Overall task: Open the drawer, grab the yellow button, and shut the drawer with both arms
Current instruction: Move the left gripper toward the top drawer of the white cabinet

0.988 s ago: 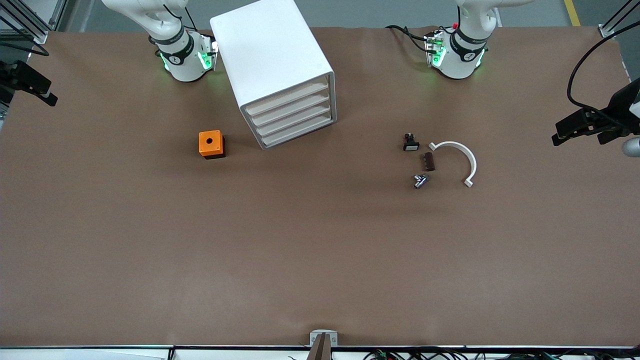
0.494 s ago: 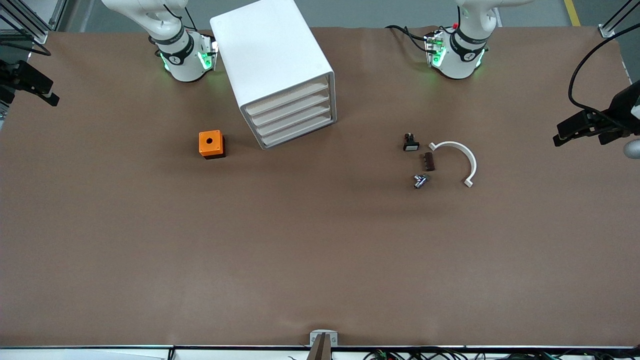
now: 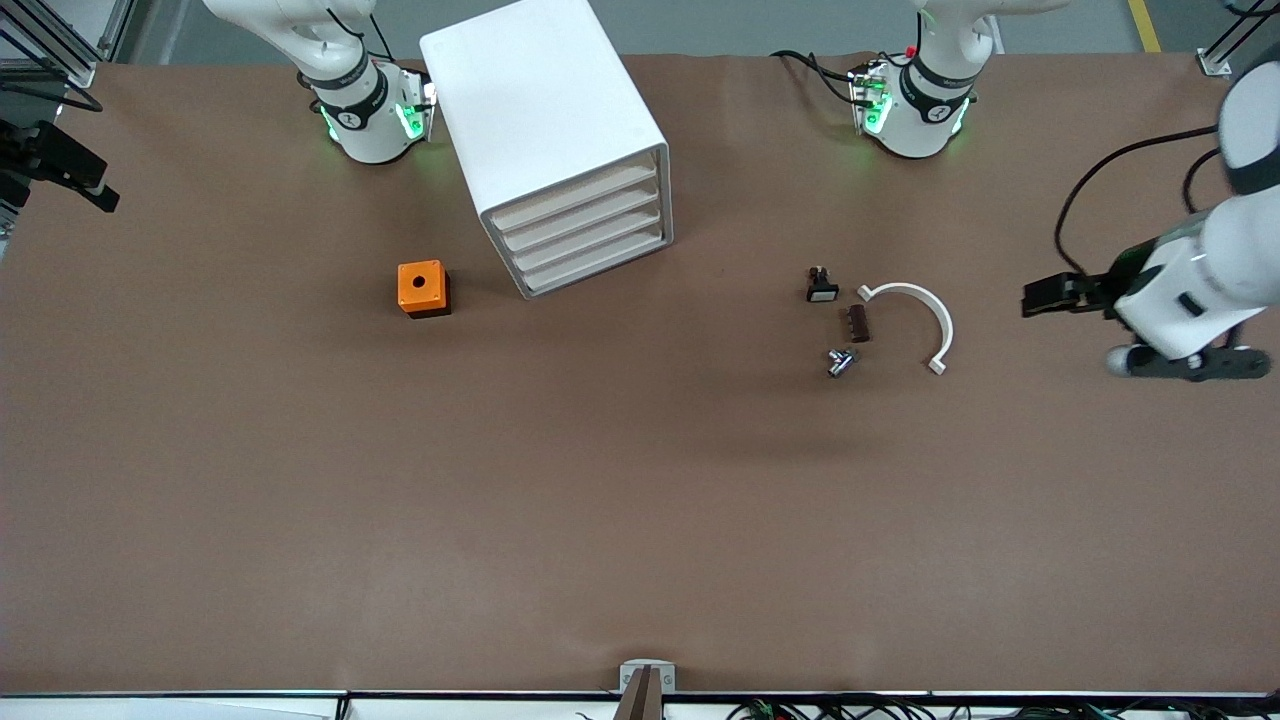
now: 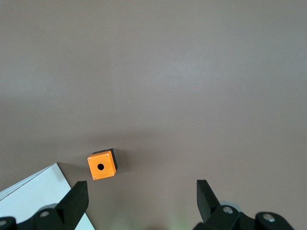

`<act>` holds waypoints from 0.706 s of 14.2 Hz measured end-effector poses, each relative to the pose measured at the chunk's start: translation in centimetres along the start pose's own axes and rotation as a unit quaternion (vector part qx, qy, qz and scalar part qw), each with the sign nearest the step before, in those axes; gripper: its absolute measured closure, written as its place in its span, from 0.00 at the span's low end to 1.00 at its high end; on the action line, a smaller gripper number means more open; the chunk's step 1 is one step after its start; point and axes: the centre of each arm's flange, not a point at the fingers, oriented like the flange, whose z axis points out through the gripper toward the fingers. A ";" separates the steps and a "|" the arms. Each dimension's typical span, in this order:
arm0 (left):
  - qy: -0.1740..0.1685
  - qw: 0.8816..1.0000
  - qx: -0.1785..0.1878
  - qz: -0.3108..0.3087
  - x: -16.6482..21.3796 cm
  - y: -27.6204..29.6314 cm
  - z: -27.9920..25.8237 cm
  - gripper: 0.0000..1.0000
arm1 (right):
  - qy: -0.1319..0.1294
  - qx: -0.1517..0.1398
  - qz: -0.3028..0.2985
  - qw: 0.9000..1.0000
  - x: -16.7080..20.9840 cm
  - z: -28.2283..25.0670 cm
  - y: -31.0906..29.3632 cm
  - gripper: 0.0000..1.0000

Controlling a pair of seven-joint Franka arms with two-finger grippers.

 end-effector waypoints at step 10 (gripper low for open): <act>-0.080 0.993 0.050 -0.075 2.1 14.5 10.8 0.00 | -0.001 0.004 -0.002 1.000 0.0 0.1 -0.2 0.00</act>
